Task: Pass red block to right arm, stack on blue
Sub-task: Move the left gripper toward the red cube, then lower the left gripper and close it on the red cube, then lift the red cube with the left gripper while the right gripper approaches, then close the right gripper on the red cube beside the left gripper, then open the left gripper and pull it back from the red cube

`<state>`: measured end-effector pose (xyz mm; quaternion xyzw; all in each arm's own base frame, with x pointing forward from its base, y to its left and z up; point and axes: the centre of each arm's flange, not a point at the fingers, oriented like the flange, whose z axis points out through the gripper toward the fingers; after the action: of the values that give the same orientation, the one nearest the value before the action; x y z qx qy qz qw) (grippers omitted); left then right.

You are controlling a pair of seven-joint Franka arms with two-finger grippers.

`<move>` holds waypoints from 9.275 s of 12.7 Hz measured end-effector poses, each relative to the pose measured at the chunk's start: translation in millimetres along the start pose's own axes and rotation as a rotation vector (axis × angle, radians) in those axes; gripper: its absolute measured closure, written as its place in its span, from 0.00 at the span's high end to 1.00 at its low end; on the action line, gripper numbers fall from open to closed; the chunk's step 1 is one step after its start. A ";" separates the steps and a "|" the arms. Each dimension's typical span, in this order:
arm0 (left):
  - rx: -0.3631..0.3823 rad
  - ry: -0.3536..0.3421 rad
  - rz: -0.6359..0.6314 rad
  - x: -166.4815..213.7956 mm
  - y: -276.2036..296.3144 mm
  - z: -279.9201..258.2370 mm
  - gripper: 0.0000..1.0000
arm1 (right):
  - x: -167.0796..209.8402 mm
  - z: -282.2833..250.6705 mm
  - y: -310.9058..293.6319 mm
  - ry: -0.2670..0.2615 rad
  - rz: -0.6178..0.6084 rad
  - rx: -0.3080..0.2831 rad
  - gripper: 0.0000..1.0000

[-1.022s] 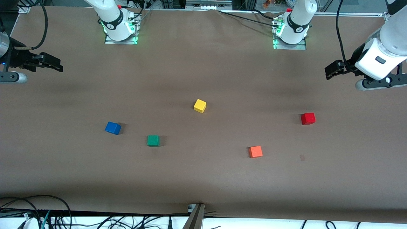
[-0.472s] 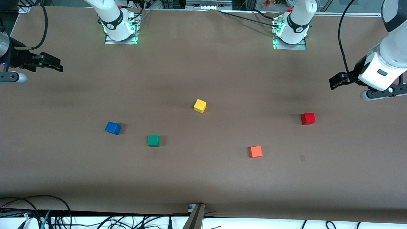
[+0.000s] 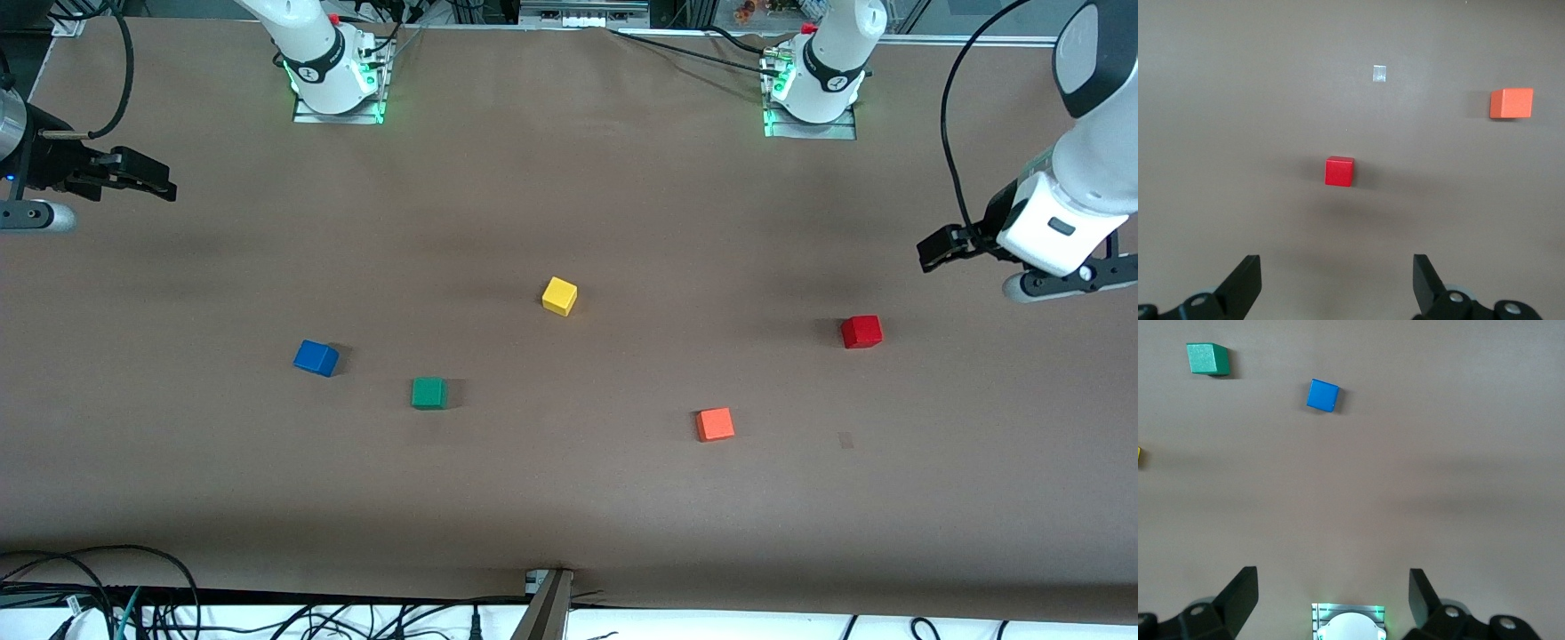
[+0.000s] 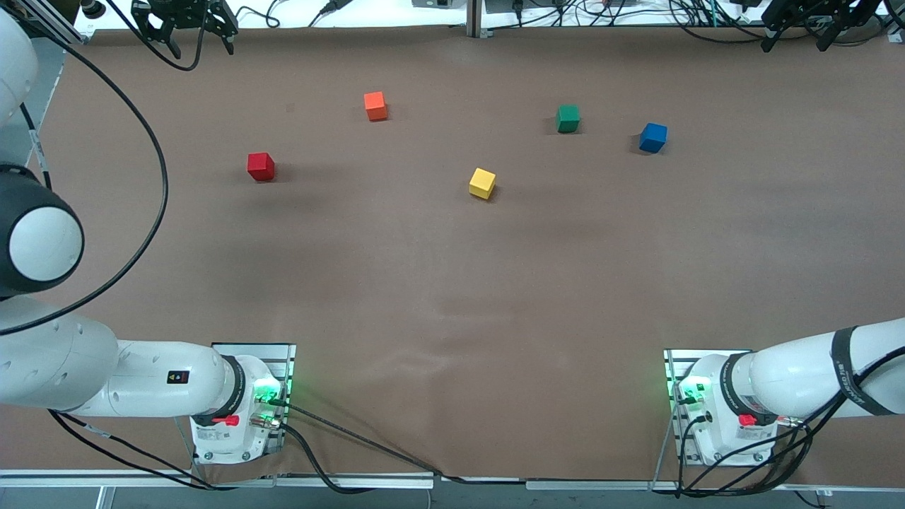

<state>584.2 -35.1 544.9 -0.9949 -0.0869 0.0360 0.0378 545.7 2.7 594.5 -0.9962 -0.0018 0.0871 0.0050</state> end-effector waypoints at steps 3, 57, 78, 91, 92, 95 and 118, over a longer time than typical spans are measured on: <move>-0.002 0.004 0.053 5.8 -4.5 -0.7 1.00 | 0.0 0.0 -0.1 0.000 0.000 0.000 1.00; -1.018 0.226 0.883 5.8 192.9 175.8 0.56 | -0.4 0.3 -2.1 -0.004 0.000 0.046 1.00; -1.535 0.562 0.997 -97.7 505.7 40.0 0.56 | 20.6 75.2 -25.6 -0.302 0.063 0.982 1.00; -1.545 0.553 0.979 -95.6 507.1 45.6 0.56 | 42.3 171.5 -73.1 -0.522 0.344 1.435 1.00; -1.545 0.553 0.979 -95.6 507.1 45.6 0.56 | 40.9 173.8 -82.4 -0.536 0.340 1.430 1.00; -1.550 0.549 0.971 -95.6 507.1 45.4 0.56 | 40.0 175.3 -105.1 -0.556 0.343 1.435 1.00; -1.566 0.515 0.917 -88.5 502.3 44.9 0.84 | 38.7 162.9 -144.3 -0.567 0.326 1.500 0.56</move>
<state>579.2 -540.8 465.1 -0.6518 0.3245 -0.2421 -0.6413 555.1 148.8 428.8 -0.6559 0.2005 0.3136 0.6567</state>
